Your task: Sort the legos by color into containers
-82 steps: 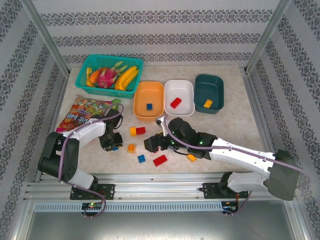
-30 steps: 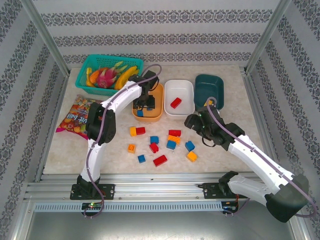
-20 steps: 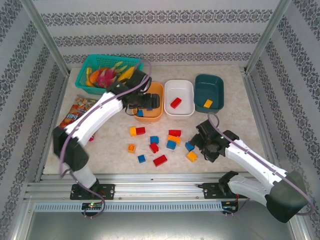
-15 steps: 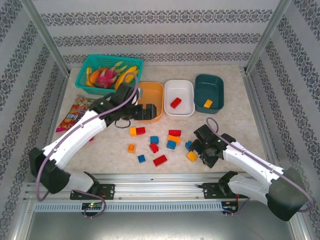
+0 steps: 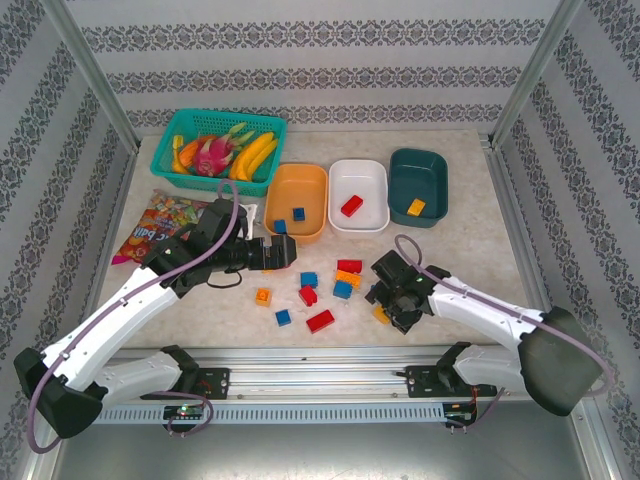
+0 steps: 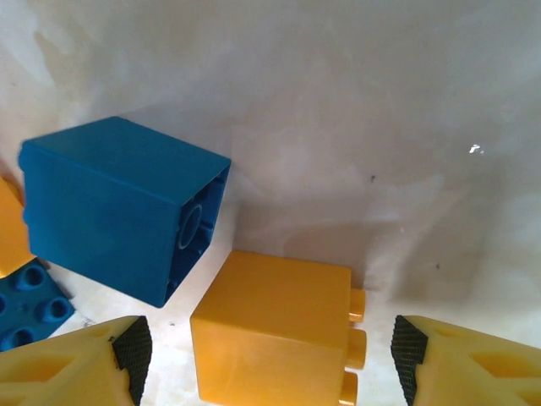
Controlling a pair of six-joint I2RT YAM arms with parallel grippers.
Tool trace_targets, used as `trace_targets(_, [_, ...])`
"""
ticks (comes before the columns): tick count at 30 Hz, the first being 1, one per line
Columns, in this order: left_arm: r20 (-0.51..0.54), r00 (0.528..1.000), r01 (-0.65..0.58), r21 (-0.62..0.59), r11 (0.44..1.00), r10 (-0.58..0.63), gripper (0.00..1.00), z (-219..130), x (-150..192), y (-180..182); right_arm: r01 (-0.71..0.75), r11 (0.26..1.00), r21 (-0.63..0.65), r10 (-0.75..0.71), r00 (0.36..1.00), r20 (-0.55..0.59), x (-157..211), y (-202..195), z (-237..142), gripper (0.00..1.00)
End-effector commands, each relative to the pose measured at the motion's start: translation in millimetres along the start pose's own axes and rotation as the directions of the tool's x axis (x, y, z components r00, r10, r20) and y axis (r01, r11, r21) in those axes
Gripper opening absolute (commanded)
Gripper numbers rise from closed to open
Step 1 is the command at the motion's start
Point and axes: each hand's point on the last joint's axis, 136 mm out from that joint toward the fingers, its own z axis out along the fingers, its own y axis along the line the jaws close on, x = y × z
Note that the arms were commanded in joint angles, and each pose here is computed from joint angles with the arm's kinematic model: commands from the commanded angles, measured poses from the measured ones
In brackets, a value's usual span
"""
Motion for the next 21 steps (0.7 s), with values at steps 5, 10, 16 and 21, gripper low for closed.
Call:
trace_targets(5, [0.006,1.000,-0.006,0.059,0.998,0.006,0.97,-4,5,-15,-0.008,0.999,0.052,0.007,1.000,0.027,-3,-7,13,0.63])
trace_targets(10, [0.005,1.000,-0.007,0.072,0.997,0.007,0.97,-7,8,-16,0.018,0.998,0.061,-0.021,0.999,0.044,-7,-7,13,0.46])
trace_targets(16, [0.034,0.999,-0.008,0.091,0.996,0.005,0.96,-11,-1,-24,0.145,0.989,0.032,-0.147,0.987,0.067,-8,16,-12,0.29])
trace_targets(21, [0.092,0.995,-0.033,0.123,0.992,0.022,0.96,-18,-32,-48,0.338,0.941,0.003,-0.328,0.912,0.247,-38,70,-89,0.29])
